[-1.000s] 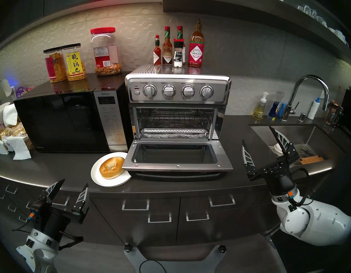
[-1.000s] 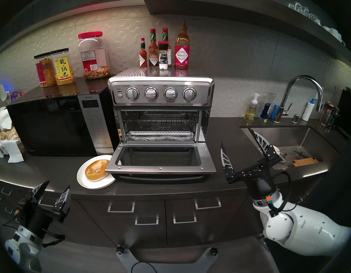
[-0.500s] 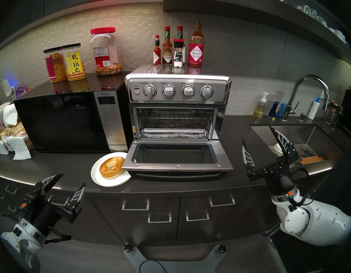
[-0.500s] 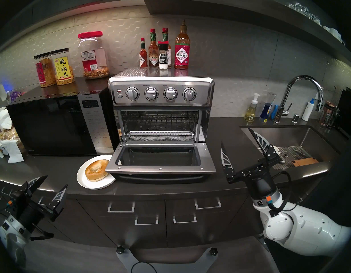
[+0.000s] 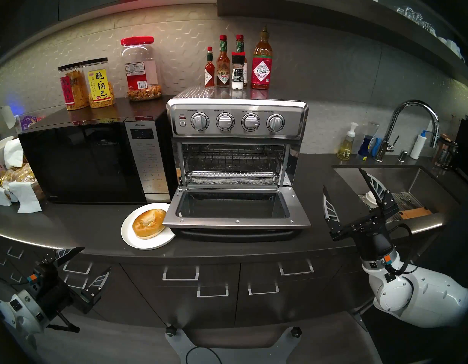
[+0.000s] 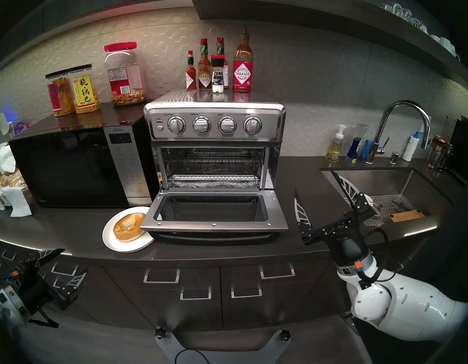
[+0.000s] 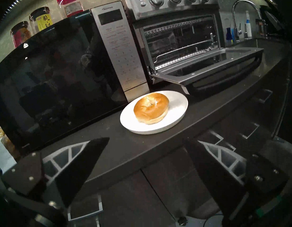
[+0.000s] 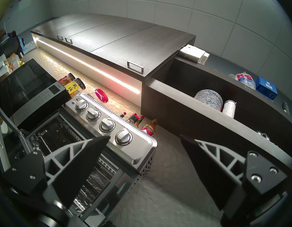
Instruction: Open the oven and place the bagel inside on the rack
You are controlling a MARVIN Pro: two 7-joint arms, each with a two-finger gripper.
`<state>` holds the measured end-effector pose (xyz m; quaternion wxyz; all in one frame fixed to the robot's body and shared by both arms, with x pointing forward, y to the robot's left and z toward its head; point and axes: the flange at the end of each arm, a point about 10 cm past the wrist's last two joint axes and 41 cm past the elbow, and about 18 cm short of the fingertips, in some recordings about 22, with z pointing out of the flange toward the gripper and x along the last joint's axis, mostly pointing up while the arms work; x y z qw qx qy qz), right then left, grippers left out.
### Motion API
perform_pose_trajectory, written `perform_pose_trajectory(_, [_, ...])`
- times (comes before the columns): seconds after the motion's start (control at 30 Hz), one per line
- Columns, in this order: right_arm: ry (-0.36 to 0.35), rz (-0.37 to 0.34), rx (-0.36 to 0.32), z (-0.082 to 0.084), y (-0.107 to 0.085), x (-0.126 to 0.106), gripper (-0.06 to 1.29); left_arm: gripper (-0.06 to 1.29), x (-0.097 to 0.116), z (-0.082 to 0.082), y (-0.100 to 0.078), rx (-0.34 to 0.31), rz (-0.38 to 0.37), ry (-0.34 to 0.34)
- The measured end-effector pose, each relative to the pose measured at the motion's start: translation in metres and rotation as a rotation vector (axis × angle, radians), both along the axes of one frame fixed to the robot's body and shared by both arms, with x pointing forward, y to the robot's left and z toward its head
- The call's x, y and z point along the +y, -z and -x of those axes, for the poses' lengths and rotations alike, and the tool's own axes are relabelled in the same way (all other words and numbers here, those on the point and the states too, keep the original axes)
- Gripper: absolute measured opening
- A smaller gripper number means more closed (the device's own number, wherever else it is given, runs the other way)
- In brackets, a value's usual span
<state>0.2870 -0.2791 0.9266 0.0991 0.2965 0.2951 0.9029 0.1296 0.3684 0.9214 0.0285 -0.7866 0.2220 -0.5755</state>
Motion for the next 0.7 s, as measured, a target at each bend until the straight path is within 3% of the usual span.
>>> perform_pose_trajectory(0.27, [0.0,0.0,0.0,0.0,0.0,0.0,1.23,1.25,0.011,-0.012,0.003,0.055,-0.044,0.023])
perform_pose_trajectory(0.47, [0.0,0.0,0.0,0.0,0.0,0.0,1.23,1.25,0.013,-0.029,-0.011,0.055,-0.085,0.072])
perform_pose_trajectory(0.7, [0.0,0.0,0.0,0.0,0.0,0.0,1.23,1.25,0.014,-0.039,-0.026,0.084,-0.113,0.135])
